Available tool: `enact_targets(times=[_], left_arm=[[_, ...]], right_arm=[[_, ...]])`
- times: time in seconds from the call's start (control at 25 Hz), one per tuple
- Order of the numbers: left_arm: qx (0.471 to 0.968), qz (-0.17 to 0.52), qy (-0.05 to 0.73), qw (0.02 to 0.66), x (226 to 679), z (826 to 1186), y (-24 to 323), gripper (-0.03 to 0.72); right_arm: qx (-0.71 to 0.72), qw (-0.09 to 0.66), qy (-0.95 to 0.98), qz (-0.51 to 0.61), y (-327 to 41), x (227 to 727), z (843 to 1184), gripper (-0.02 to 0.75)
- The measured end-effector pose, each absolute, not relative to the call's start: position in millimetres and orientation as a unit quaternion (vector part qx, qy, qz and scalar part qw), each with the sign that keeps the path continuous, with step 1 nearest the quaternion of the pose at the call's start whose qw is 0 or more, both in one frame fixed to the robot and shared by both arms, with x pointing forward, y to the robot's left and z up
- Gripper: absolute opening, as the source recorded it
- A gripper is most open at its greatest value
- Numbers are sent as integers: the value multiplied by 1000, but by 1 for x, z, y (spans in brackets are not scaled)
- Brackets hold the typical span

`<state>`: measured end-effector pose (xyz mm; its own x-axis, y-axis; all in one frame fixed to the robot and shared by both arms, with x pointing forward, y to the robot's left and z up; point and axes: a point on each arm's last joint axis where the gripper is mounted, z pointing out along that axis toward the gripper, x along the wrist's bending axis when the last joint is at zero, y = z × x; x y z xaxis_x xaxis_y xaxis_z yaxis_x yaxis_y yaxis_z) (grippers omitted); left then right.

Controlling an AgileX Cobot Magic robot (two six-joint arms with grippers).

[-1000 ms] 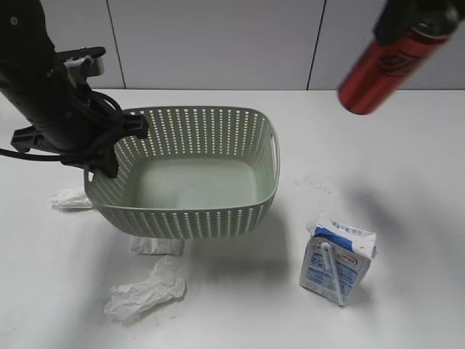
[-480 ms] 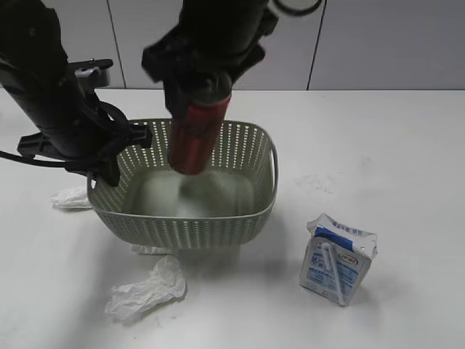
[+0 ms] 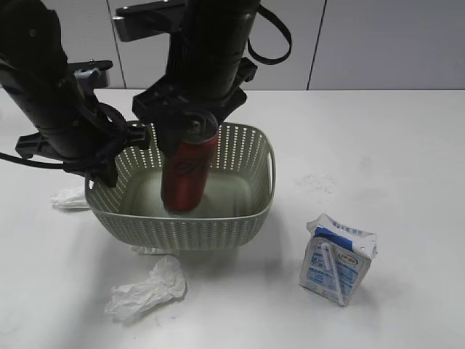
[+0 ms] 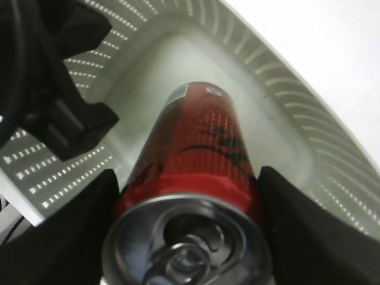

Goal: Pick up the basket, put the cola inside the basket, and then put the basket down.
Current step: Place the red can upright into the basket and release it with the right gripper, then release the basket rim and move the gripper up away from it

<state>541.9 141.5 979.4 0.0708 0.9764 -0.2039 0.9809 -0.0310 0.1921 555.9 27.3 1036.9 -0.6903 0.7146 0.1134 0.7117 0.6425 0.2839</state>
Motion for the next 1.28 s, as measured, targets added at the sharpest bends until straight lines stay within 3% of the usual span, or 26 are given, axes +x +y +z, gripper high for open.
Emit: enact_targets(times=[0.16, 0.32, 0.48, 0.68, 0.96, 1.12, 1.28], left_arm=[[719, -8, 681, 139, 542, 979, 142, 2], [719, -7, 681, 139, 542, 979, 142, 2], [719, -8, 681, 139, 542, 979, 142, 2], [711, -21, 688, 144, 541, 979, 140, 2], [700, -37, 697, 153, 540, 979, 137, 2], [694, -36, 697, 176, 550, 987, 131, 2], [695, -31, 692, 194, 575, 996, 118, 2]], right_arm=[[387, 8, 909, 154, 27, 556, 1037, 633], [390, 17, 906, 166, 20, 557, 1050, 633], [405, 39, 891, 202, -4, 560, 1087, 631], [465, 89, 851, 226, -69, 591, 1122, 623], [589, 126, 771, 207, -190, 628, 1130, 595], [645, 126, 732, 181, -250, 611, 1126, 593], [651, 128, 730, 162, -274, 564, 1129, 593]])
